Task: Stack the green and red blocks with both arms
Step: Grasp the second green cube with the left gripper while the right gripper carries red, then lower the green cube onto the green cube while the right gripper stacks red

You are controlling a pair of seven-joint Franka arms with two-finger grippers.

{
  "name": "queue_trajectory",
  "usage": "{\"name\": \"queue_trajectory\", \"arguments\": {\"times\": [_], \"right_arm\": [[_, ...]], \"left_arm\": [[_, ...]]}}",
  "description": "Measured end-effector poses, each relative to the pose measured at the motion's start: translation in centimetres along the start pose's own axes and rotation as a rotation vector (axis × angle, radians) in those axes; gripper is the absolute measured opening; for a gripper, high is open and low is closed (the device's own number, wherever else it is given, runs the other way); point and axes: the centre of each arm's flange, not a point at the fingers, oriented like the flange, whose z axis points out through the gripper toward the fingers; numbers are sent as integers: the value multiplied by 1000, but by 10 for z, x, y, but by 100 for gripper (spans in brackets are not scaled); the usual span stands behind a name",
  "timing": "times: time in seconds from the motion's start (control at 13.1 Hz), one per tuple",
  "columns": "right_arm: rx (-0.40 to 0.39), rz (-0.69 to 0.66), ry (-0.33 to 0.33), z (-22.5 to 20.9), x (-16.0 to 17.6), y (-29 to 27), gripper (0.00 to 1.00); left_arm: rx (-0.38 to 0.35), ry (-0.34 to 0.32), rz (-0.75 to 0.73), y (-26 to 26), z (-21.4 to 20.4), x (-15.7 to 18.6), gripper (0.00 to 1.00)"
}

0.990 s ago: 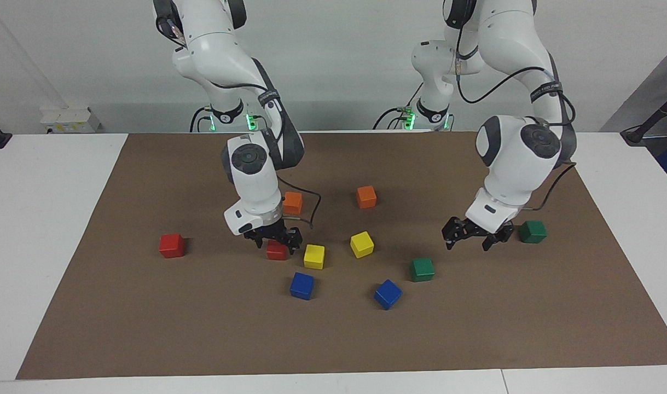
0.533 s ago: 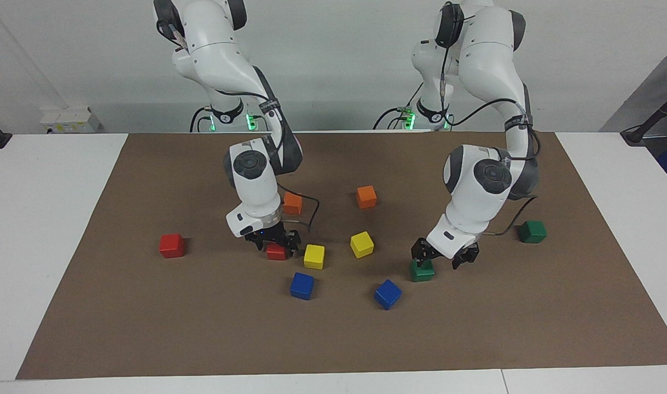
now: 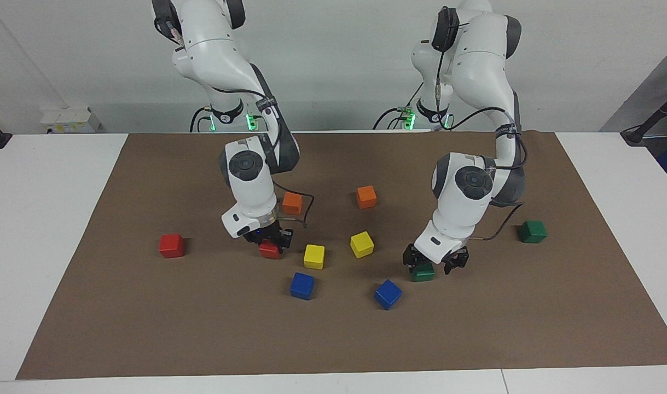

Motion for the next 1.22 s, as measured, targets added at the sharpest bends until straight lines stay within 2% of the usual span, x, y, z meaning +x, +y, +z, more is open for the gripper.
{"name": "queue_trajectory", "arguments": {"times": [0.08, 0.23, 0.3, 0.46, 0.53, 0.91, 1.07, 1.22], "right_arm": [[-6, -24, -12, -24, 11, 9, 55], [2, -87, 4, -75, 33, 39, 55], [6, -124, 16, -95, 40, 59, 55], [2, -186, 8, -113, 47, 95, 55], [-2, -219, -7, -115, 50, 112, 55], [-4, -329, -36, -99, 64, 205, 55], [-4, -325, -20, -87, 62, 229, 55], [-5, -310, -4, -72, 54, 241, 55]], "left_arm": [[10, 2, -1, -1, 10, -2, 100], [14, 2, -5, -2, 21, -3, 100], [14, 0, -6, -2, 23, -3, 93], [14, -1, -10, -2, 24, -4, 63], [15, -1, -13, -2, 24, -4, 56], [30, -25, -37, -11, 15, -3, 56], [46, -29, -69, -44, -13, 3, 56], [58, -45, -63, -99, -54, 1, 56]]}}
